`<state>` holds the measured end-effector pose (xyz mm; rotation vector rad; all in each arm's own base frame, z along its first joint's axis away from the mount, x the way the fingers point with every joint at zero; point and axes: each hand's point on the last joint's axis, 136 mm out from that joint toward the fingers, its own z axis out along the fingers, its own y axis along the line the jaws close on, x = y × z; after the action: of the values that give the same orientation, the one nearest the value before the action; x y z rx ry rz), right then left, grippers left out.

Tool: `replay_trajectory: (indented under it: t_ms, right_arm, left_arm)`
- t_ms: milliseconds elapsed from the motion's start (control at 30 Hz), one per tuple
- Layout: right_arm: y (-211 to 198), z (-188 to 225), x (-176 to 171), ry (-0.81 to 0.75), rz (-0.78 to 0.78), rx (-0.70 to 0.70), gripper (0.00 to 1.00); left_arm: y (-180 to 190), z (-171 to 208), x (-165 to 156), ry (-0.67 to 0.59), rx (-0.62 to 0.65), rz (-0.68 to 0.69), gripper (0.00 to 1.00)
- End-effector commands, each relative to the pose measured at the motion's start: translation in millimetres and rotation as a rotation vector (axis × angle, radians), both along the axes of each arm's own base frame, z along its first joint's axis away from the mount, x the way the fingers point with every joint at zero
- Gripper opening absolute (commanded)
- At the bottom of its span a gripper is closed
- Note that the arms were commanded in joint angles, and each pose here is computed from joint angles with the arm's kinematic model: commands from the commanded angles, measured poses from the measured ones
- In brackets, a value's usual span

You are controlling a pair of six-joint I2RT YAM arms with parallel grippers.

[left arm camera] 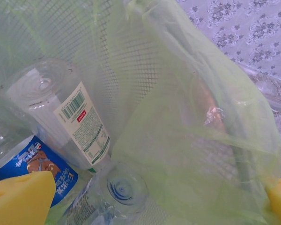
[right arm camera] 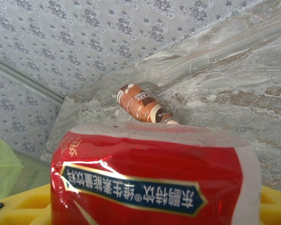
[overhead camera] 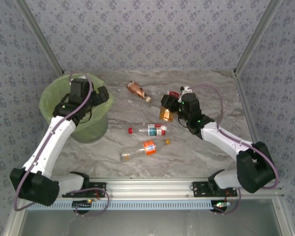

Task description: Put the plastic bottles in the bin

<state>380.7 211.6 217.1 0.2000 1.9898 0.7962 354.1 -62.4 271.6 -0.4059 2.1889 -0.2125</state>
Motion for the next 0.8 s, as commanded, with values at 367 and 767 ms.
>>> replay_trajectory:
  t_ms: [367, 767]
  right_arm:
    - [11.4, 28.2, 2.6, -0.059, 0.034, 0.019, 0.59]
    - [-1.7, 62.5, -2.1, -0.13, -0.035, 0.097, 0.58]
  left_arm:
    - [-18.3, 86.4, -3.6, -0.274, 0.035, -0.192, 0.99]
    - [-151.0, 103.6, -41.5, -0.378, 0.008, -0.696, 0.99]
